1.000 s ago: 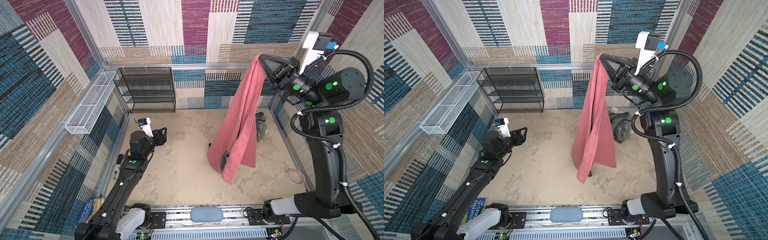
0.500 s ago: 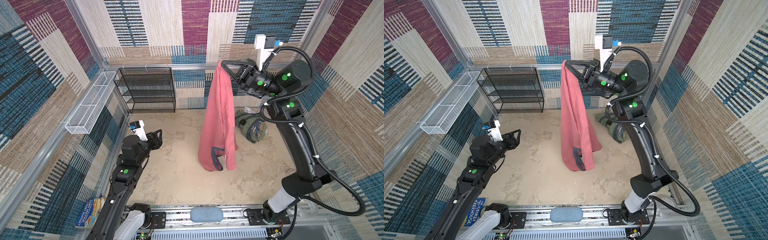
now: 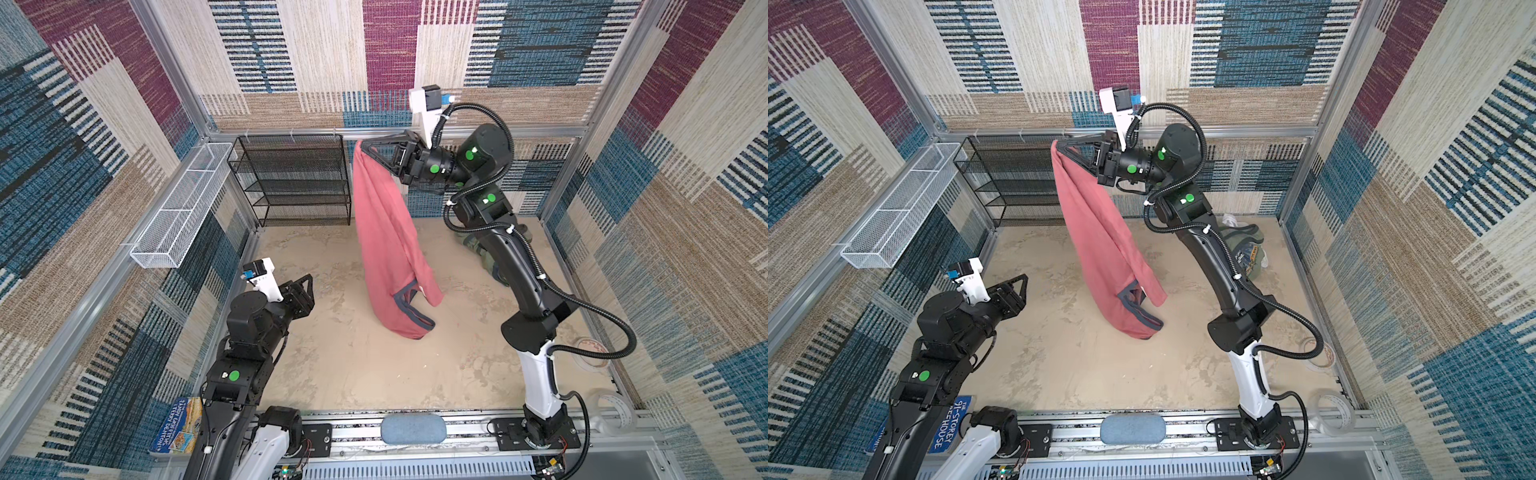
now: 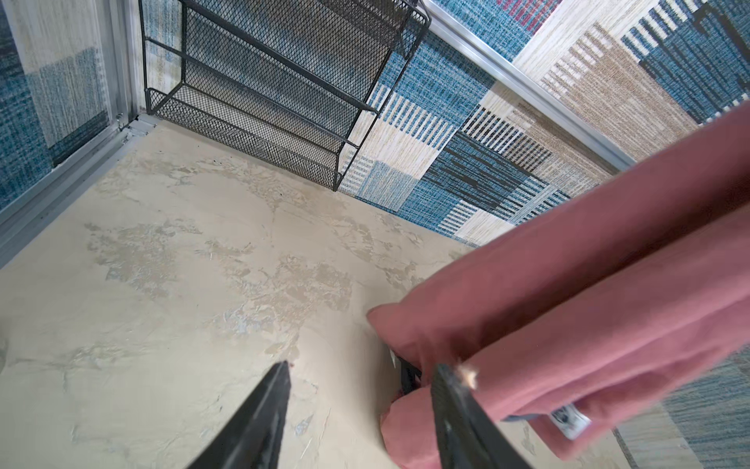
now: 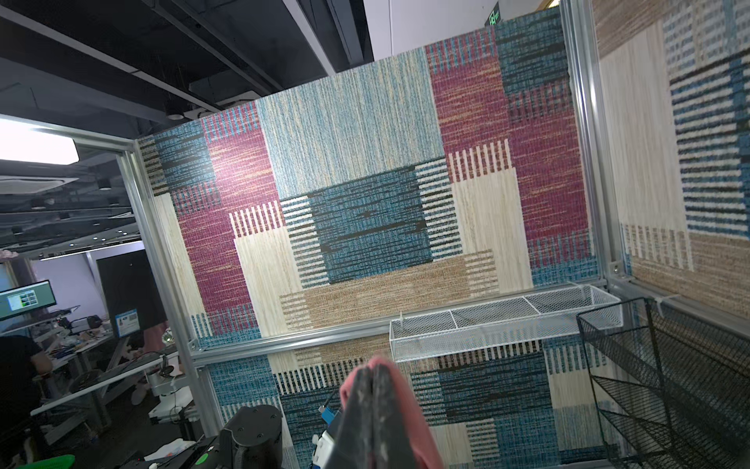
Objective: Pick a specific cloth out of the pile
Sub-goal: 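Swing the hanging pink tank top toward the left gripper with the right gripper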
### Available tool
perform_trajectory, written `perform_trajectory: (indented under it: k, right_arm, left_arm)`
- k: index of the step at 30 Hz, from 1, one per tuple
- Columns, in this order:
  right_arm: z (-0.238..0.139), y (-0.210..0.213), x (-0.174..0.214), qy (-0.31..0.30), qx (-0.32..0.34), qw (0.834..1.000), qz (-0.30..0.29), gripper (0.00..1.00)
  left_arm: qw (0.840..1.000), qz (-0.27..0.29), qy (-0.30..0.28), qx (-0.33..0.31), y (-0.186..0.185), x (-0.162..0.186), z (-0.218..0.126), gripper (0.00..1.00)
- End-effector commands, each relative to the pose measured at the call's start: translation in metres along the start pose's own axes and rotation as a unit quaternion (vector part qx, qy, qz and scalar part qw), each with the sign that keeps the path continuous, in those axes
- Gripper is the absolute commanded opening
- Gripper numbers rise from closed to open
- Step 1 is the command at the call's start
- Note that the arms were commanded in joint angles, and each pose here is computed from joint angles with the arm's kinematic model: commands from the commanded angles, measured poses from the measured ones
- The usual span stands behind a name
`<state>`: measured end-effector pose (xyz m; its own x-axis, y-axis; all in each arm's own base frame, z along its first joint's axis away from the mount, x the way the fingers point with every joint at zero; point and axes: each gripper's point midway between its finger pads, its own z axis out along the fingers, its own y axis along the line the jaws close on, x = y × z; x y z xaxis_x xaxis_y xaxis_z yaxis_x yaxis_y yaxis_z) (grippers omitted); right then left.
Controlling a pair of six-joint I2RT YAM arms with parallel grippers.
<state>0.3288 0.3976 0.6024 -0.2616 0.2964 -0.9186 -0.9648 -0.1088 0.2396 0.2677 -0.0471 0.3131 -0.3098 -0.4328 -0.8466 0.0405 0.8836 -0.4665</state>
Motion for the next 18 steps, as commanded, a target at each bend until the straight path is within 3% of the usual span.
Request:
perform_trajectory:
  k: [1, 7, 11, 18]
  right_arm:
    - [0.016, -0.009, 0.025, 0.010, -0.020, 0.999, 0.028, 0.00]
    - [0.042, -0.056, 0.100, 0.057, 0.001, 0.995, 0.082, 0.00]
    - [0.051, -0.090, 0.159, 0.095, 0.048, 0.989, 0.100, 0.00]
    - [0.035, -0.138, 0.256, 0.144, 0.144, 0.972, 0.120, 0.00]
  left_arm:
    - [1.000, -0.012, 0.010, -0.009, 0.005, 0.007, -0.005, 0.59]
    - [1.000, -0.009, 0.019, -0.012, 0.007, 0.013, -0.013, 0.59]
    - [1.000, -0.002, 0.021, -0.018, 0.009, 0.014, -0.018, 0.59]
    - [0.999, 0.006, 0.028, -0.022, 0.010, 0.016, -0.019, 0.59]
